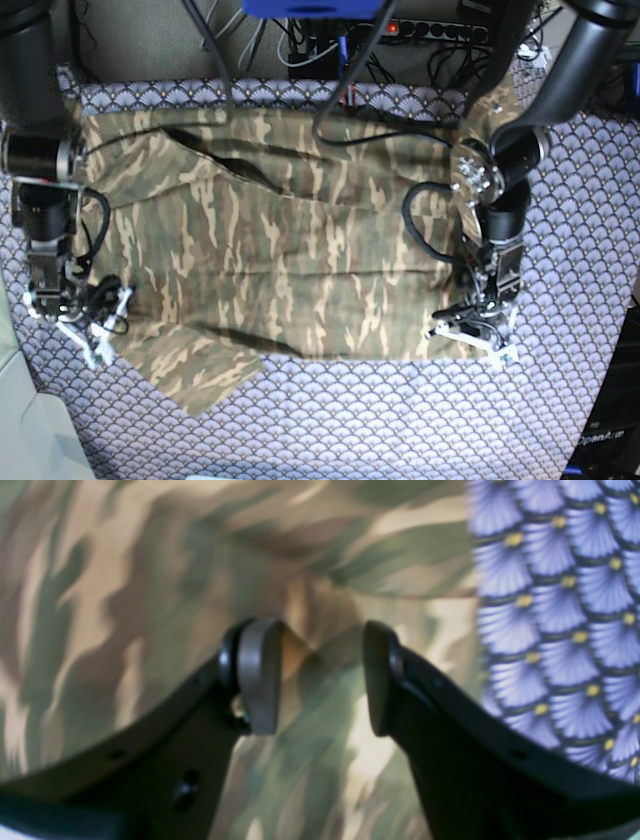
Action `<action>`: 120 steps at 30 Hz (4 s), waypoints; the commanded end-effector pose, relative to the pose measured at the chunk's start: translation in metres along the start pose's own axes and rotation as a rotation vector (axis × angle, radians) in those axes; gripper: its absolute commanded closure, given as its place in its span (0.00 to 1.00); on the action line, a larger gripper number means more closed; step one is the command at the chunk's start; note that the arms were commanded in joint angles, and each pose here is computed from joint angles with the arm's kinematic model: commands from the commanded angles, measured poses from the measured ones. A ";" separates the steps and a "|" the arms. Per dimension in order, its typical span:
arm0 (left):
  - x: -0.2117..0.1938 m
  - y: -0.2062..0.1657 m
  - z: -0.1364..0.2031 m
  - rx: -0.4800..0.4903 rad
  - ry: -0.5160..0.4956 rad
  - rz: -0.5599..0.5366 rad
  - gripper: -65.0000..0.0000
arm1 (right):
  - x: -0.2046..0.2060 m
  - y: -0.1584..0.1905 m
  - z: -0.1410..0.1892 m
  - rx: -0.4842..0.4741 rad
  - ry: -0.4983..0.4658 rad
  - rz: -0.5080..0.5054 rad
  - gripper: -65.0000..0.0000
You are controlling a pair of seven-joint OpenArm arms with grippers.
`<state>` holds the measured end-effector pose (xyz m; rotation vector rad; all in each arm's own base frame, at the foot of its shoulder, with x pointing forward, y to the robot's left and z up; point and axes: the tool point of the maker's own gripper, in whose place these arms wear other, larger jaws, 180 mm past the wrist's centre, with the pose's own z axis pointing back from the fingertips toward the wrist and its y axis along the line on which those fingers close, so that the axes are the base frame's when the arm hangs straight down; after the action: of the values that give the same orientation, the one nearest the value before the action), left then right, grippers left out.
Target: Fold the T-shirt properly
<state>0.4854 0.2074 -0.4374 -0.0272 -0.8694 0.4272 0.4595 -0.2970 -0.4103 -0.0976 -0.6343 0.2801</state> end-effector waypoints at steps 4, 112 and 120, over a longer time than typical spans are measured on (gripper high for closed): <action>-0.027 -0.001 0.001 0.008 0.114 0.002 1.00 | 0.033 -0.042 0.016 -0.079 -0.122 -0.045 0.57; -0.029 -0.007 0.027 -0.010 0.022 -0.086 1.00 | -0.001 -0.083 0.043 0.008 -0.220 -0.315 0.48; -0.036 -0.004 0.027 -0.006 0.035 -0.088 1.00 | -0.008 -0.079 0.042 0.062 -0.237 -0.391 0.48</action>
<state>0.4548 0.1868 -0.4350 -0.0067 -0.9059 0.3417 0.4271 -0.3614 -0.3979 0.1374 -0.7719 -0.0592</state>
